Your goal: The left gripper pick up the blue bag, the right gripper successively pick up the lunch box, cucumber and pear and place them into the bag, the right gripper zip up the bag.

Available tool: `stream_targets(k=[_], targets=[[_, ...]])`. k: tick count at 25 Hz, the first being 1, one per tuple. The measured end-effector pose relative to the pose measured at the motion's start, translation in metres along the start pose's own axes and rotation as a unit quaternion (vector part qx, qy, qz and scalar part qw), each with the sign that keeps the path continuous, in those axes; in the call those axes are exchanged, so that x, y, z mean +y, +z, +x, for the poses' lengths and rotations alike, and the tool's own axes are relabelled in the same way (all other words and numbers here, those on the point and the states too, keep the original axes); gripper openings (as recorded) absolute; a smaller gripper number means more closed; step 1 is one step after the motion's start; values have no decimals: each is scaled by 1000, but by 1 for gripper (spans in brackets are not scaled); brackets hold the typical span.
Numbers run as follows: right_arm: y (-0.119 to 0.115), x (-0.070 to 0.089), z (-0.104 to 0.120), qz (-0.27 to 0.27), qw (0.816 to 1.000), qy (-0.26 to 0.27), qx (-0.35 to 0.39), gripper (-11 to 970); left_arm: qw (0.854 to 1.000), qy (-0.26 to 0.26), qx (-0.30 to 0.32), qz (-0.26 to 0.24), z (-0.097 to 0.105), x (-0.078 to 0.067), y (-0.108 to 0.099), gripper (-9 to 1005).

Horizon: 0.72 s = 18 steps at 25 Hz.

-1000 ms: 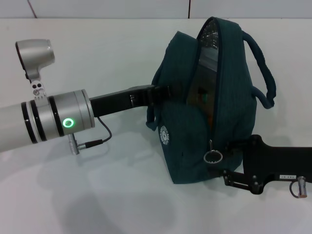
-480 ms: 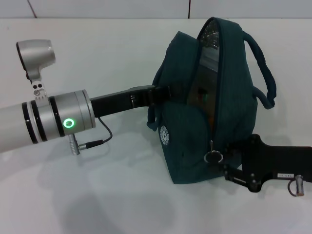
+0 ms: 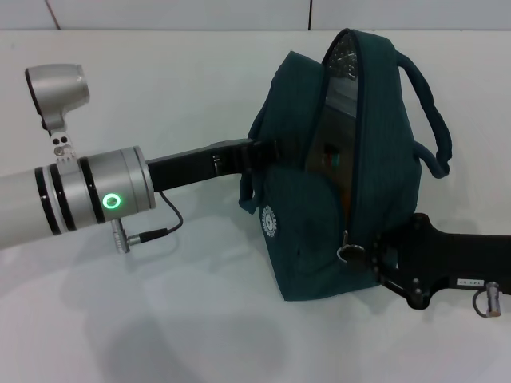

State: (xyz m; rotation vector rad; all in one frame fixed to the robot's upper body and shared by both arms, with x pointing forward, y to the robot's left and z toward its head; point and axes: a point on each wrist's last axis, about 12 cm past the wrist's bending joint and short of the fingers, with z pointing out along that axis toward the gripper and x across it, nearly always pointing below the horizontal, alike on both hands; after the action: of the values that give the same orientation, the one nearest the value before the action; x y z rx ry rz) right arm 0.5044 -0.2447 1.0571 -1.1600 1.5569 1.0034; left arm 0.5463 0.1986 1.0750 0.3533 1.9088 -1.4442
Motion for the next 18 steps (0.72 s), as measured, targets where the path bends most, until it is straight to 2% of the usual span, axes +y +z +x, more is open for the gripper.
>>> stream_targets(k=[9,14,18], targets=[[-13,9,-6,-21,999,-20,-16,9,1000,-4,-2,-4,3,2,-4,31],[-27,13,-11,-6,999,-40,-27,9,1000,-2,-3,-5,3,2,-5,60],[-29,11,-17,-4,998,-47,-40,9,1000,22,0,-3,2,1,-5,117]])
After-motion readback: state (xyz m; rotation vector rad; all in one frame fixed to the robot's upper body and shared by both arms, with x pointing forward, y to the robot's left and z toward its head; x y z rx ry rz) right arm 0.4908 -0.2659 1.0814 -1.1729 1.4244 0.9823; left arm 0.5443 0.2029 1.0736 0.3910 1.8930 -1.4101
